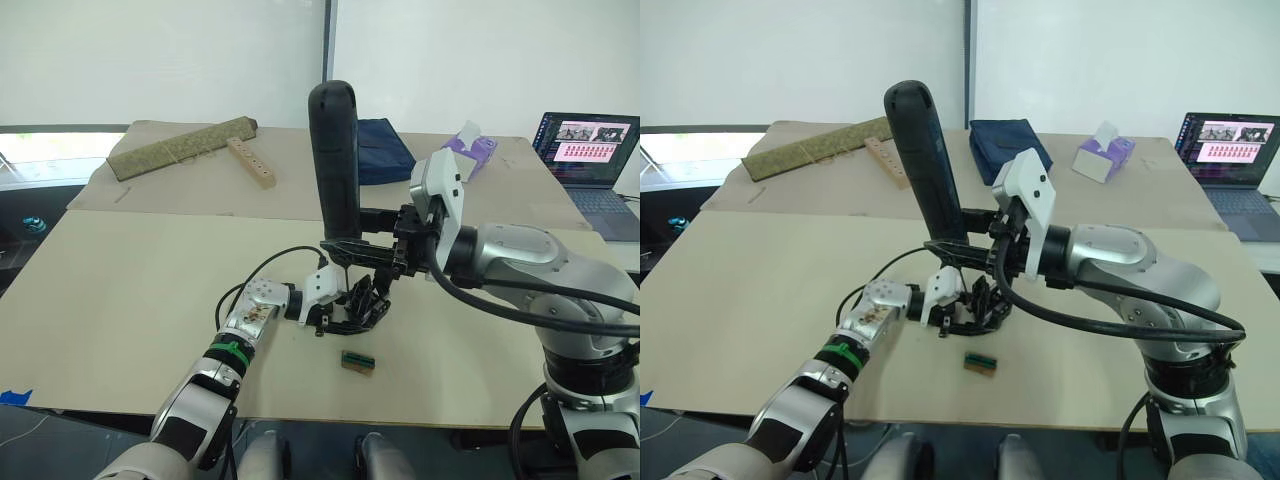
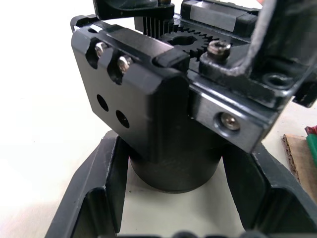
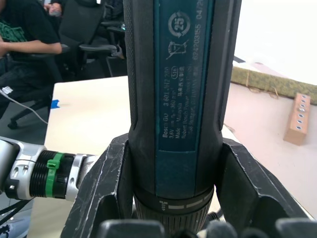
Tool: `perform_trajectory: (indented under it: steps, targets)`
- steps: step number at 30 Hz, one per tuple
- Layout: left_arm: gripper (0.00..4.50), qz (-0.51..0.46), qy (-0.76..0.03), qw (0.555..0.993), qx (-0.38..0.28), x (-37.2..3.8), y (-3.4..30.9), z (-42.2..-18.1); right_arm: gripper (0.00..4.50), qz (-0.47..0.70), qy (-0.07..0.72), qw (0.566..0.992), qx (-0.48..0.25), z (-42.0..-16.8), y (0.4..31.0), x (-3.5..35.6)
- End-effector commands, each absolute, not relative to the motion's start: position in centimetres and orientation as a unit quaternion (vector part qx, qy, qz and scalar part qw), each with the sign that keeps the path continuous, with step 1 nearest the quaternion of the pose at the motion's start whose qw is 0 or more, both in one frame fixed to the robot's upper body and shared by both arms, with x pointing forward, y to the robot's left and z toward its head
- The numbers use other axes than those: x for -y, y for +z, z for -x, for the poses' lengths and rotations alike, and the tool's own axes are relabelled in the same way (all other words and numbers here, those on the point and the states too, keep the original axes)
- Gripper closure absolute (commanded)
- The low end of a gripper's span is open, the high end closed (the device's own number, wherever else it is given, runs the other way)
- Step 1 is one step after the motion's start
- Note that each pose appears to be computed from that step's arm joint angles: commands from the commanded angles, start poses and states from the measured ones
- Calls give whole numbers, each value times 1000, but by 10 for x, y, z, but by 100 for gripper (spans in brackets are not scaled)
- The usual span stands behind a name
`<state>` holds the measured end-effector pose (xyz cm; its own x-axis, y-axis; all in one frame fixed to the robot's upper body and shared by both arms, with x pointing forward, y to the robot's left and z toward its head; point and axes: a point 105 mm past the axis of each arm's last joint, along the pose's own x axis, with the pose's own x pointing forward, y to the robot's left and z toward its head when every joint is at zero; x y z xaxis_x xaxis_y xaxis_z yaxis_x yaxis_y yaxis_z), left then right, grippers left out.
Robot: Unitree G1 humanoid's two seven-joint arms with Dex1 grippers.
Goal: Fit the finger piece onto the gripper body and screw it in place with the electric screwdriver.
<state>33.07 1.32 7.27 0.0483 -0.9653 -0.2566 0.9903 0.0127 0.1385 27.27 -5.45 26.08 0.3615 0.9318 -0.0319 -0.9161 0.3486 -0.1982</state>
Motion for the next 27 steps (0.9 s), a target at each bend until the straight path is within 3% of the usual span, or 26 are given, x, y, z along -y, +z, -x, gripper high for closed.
perform_trajectory:
  steps: [1,27]
  targets:
    - [223,-143,-697,703,-19,-8,83,-329,259,95,565,815,87,-264,283,57]
    - [223,-142,-699,701,-15,-7,85,-328,259,94,567,814,84,-266,277,54]
